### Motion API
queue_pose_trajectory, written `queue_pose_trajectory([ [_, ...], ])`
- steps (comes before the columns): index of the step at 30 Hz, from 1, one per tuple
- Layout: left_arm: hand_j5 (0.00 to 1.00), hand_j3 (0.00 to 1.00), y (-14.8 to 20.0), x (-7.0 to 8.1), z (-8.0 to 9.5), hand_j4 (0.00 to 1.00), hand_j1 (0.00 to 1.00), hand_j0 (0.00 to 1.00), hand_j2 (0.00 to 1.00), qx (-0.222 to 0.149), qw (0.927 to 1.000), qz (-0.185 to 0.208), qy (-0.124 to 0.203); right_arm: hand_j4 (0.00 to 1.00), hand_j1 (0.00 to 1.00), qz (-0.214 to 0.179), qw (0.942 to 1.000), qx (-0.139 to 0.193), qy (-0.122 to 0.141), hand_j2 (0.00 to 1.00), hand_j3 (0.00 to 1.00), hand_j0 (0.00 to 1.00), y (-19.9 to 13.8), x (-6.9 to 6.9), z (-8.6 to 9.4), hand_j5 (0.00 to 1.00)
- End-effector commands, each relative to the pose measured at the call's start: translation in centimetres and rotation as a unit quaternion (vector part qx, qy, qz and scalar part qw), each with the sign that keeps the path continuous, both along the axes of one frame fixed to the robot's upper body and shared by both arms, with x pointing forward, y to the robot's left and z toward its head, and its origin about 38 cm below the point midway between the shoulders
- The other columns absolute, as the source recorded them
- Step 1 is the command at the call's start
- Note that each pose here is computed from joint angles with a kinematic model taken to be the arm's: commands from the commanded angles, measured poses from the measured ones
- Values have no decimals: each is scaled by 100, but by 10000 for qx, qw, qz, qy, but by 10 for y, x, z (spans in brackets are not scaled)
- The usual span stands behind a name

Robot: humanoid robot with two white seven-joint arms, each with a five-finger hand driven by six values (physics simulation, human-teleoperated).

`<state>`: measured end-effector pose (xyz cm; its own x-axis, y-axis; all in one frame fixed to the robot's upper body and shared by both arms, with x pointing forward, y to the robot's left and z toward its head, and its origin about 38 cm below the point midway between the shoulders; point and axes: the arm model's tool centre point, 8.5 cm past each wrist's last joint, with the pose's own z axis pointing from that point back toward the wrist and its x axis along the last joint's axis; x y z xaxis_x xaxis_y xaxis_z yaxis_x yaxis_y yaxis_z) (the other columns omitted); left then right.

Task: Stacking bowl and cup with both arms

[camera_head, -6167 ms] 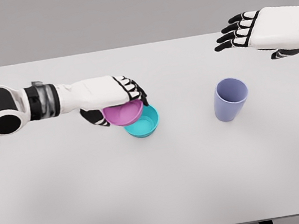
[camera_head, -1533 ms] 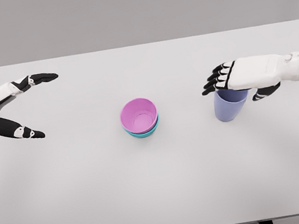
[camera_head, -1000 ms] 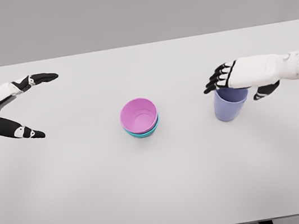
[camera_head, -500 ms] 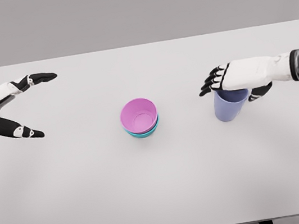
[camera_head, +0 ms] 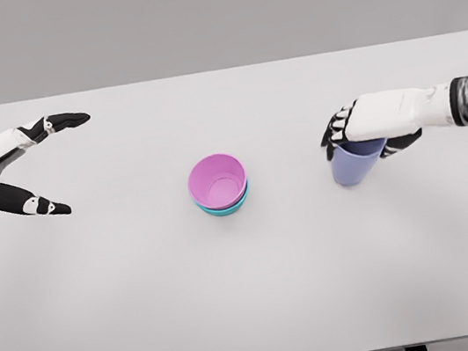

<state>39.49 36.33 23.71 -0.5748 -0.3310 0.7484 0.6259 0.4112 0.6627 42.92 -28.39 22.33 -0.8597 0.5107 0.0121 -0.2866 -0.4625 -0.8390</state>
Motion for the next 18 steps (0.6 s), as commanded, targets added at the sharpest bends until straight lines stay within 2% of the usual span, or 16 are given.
queue_pose_trajectory([
  [1,100,100,1,0,1,100,100,100,100,-36,10000,14,13,61,61,-14,10000,63,-14,61,61,61,1,1,3,61],
  [10,100,100,1,1,1,100,100,100,100,-42,10000,28,13,61,61,248,9983,417,-335,61,61,61,33,13,28,61],
  [12,100,100,1,1,1,100,100,100,100,-34,10000,27,11,61,61,277,9965,621,-494,61,61,61,40,16,41,61],
  [16,100,100,4,2,-2,100,100,100,100,-57,9999,88,45,61,61,535,9931,884,-551,61,61,61,69,17,45,61],
  [18,100,100,4,2,-2,100,100,100,100,-62,9999,94,31,62,62,667,9908,992,-640,62,62,62,82,18,54,62],
])
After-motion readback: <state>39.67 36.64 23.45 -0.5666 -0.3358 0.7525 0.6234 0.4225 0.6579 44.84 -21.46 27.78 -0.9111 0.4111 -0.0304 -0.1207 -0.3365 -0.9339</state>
